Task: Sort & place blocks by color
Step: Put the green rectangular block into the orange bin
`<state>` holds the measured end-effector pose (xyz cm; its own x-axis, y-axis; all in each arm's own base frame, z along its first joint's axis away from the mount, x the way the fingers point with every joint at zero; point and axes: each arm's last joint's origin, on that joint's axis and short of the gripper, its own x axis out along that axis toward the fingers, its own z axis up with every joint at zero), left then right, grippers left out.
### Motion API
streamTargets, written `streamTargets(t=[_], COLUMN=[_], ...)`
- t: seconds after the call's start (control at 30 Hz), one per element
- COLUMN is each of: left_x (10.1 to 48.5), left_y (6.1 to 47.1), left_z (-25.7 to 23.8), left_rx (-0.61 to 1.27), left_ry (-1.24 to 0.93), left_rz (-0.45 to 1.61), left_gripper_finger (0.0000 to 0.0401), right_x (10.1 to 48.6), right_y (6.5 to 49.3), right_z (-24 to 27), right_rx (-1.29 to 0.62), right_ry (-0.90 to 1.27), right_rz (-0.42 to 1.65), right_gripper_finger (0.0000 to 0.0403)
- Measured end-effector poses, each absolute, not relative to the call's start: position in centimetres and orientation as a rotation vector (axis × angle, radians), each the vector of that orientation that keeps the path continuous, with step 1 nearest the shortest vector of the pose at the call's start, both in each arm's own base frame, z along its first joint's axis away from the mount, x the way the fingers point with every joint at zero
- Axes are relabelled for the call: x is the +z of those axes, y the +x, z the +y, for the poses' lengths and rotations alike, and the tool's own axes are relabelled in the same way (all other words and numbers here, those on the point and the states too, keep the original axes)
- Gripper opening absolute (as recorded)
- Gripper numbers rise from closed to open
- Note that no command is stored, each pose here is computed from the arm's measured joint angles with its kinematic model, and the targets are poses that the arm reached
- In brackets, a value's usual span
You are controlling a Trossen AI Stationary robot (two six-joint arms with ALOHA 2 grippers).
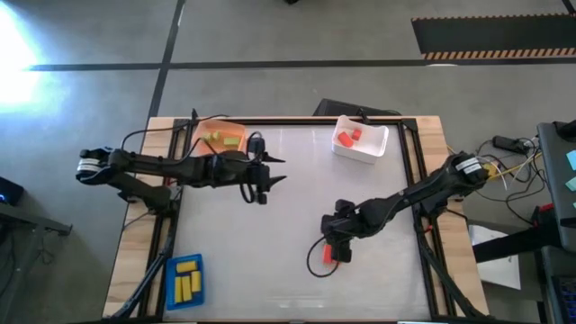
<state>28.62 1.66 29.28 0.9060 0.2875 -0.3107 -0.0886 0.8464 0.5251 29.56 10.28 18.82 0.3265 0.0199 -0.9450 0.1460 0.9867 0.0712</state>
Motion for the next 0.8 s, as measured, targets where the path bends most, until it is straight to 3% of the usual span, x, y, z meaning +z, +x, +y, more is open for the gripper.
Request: streamTargets(t=[0.37, 0.8], left_x=[28.9, 29.9], left_y=[25.3, 24.0], left_z=[1.5, 1.5], left_rx=[0.238, 0.261], left_ry=[0.513, 0.512], left_rz=[0.258, 0.167], left_gripper_finger=[0.0196, 0.0196], right_x=[15.1, 14.0], right_y=[29.8, 30.1], right_z=[10.6, 9.8], right_rx=[-0.108, -0.193], right_ry=[0.159, 0.114], right_rz=[1.18, 1.167], right_gripper_finger=[0.0199, 0.0185])
